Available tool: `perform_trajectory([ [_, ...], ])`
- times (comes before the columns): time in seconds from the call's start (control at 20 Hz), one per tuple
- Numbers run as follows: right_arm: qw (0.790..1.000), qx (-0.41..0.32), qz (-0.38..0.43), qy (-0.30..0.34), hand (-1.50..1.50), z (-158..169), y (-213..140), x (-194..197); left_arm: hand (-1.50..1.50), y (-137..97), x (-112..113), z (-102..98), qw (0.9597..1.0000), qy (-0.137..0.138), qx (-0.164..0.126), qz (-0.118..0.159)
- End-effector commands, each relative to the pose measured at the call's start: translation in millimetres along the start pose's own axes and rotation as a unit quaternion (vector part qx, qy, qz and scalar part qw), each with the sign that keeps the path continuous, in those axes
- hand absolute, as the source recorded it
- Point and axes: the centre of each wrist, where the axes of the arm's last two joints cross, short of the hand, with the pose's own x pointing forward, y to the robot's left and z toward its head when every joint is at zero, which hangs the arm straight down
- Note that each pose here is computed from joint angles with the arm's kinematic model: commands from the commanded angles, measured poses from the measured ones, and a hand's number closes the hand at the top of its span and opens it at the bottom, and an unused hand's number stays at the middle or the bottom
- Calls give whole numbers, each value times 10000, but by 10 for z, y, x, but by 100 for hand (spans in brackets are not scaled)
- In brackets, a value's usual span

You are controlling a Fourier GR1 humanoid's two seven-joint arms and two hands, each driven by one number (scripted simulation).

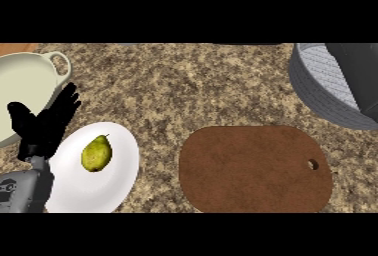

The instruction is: Pick the can from the cutting board and place it in the basket

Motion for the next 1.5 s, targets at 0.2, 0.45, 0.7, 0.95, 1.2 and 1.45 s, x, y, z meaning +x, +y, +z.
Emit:
perform_trajectory([
  [0.2, 9993, -154, -278, 188, 150, -144, 199, -595, 0, -12, 64, 22, 10000, -90, -32, 8],
  [0.45, 9922, -748, -465, 877, -150, -309, 180, -911, 0, -33, 95, 28, 10000, 16, 18, 54],
  [0.7, 9956, -545, -225, 722, -150, -358, 255, -1257, 0, 101, 122, -27, 10000, -19, -77, 5],
  [0.95, 9954, -484, -746, 356, -150, -417, 141, -1090, 0, -21, 22, -1, 10000, -20, -61, -20],
  [1.2, 9717, -1366, -1630, 1024, -150, -622, -63, -1193, 0, 40, 69, -66, 9999, -27, 59, 138],
  [1.45, 9417, -1816, -2445, 1428, -150, -753, -298, -1324, 0, 87, 124, 19, 9999, 54, 146, 70],
])
